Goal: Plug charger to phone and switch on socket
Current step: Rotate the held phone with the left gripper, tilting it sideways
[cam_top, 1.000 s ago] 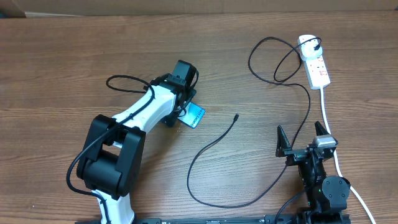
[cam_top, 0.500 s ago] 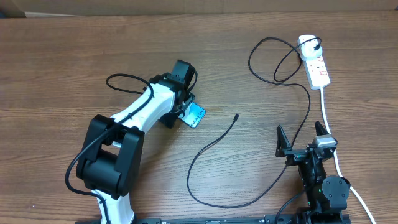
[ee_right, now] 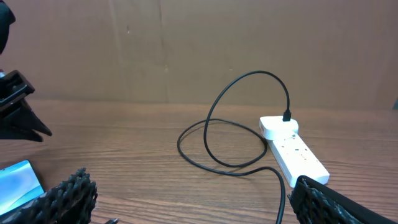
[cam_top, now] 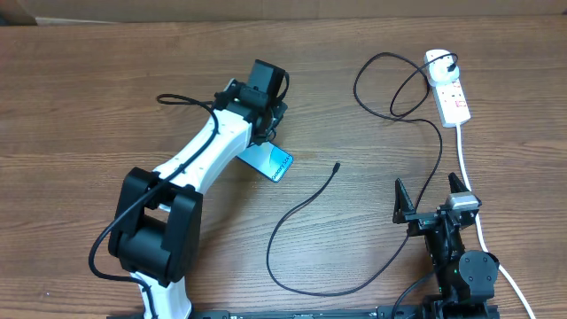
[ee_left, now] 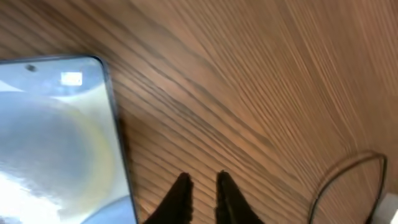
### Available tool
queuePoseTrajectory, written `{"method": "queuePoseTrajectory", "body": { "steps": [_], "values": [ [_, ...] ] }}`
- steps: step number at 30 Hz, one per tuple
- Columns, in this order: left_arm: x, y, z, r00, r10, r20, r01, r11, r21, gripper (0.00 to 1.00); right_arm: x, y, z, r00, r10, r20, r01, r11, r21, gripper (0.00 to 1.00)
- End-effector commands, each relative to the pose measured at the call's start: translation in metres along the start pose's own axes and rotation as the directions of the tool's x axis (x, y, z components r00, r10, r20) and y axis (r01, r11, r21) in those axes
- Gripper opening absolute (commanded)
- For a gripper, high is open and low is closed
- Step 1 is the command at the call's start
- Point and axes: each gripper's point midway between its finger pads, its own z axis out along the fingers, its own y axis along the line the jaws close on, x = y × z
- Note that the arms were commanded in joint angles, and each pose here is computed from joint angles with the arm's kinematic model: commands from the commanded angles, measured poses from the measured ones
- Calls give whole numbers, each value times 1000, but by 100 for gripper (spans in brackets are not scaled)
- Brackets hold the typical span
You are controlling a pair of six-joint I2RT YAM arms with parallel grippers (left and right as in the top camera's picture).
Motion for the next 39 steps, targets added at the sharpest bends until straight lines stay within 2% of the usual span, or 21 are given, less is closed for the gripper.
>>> {"method": "queuePoseTrajectory", "body": {
  "steps": [1, 9, 17, 27, 32, 34, 39],
  "values": [
    [4, 3, 12, 999, 35, 34, -34, 999, -31, 6, 2, 0, 0, 1000, -3, 2, 3, 1000, 2, 100],
    [13, 31, 41, 999, 50, 18, -47, 989, -137, 4, 2, 0, 0, 1000, -3, 2, 3, 1000, 2, 100],
    [20, 38, 44, 988, 152, -36, -155, 976, -155, 4, 2, 0, 0, 1000, -3, 2, 3, 1000, 2, 100],
    [25, 59, 40, 980, 183, -75, -196, 953, -233, 4, 2, 0, 0, 1000, -3, 2, 3, 1000, 2, 100],
    [31, 59, 39, 971, 207, -118, -229, 948, -222, 4, 2, 0, 0, 1000, -3, 2, 3, 1000, 2, 100],
    [37, 49, 38, 969, 196, -149, -221, 960, -173, 4, 2, 0, 0, 1000, -3, 2, 3, 1000, 2, 100],
    [45, 17, 34, 978, 110, -179, -121, 991, -53, 4, 2, 0, 0, 1000, -3, 2, 3, 1000, 2, 100]
  ]
}}
